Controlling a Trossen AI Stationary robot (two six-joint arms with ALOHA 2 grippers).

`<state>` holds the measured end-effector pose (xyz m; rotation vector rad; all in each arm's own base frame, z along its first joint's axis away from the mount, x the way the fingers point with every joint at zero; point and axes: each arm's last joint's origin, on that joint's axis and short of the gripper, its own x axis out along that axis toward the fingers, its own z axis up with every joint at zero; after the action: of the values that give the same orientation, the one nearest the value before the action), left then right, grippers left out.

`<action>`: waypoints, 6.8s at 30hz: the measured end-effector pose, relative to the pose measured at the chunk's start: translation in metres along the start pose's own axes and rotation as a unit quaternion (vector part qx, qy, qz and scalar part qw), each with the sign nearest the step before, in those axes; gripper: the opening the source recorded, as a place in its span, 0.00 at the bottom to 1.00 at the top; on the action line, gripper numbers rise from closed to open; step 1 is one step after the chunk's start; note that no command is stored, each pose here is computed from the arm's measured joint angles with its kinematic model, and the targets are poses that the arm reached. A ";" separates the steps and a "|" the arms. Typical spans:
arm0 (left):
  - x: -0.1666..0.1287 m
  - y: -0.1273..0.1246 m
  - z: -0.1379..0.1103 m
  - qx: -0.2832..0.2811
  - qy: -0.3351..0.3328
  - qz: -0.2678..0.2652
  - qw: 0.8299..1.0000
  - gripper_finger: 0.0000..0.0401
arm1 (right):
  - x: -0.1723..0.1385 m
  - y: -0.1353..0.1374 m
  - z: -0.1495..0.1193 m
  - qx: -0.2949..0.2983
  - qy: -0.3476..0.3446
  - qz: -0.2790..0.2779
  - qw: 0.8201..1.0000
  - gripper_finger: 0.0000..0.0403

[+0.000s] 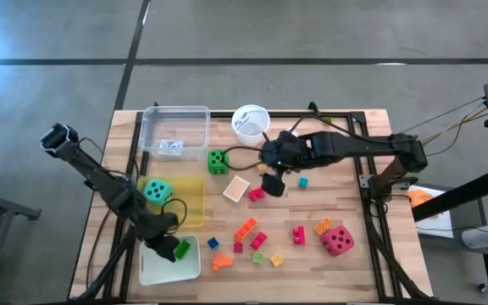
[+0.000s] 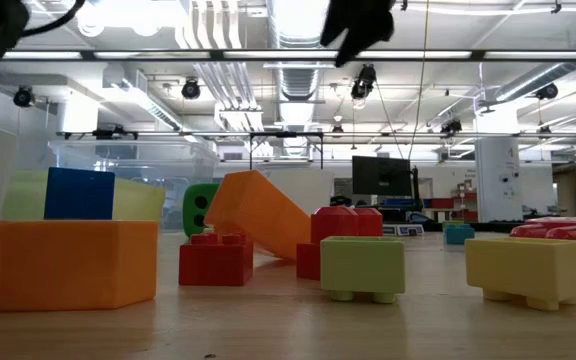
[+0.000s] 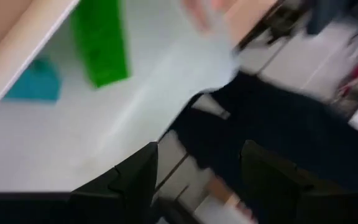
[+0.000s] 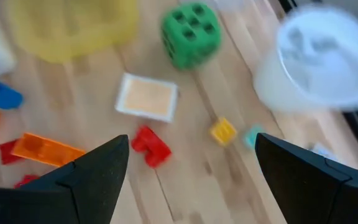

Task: Pick & Place Toys
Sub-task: Put the blue game piece into the white bin

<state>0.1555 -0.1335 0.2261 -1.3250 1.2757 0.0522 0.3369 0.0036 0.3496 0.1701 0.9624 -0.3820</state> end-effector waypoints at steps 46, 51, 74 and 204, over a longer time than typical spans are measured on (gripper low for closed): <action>-0.061 -0.029 0.067 0.000 -0.242 -0.032 0.970 0.54 | 0.141 -0.060 -0.167 -0.053 0.279 0.005 0.959 0.78; -0.061 -0.031 0.067 -0.008 -0.244 -0.042 0.969 0.54 | 0.142 -0.059 -0.167 -0.053 0.275 0.012 0.960 0.57; -0.061 -0.031 0.067 -0.007 -0.244 -0.041 0.969 0.54 | 0.141 -0.055 -0.149 -0.042 0.235 0.022 0.971 0.32; -0.073 -0.098 0.168 -0.037 -0.390 -0.180 0.902 0.54 | 0.023 0.014 -0.005 -0.010 -0.125 0.137 0.983 0.32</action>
<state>0.2998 -0.0019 0.2982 -1.3790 0.3446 0.3395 0.3498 0.0122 0.3275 0.2264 0.6824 -0.1357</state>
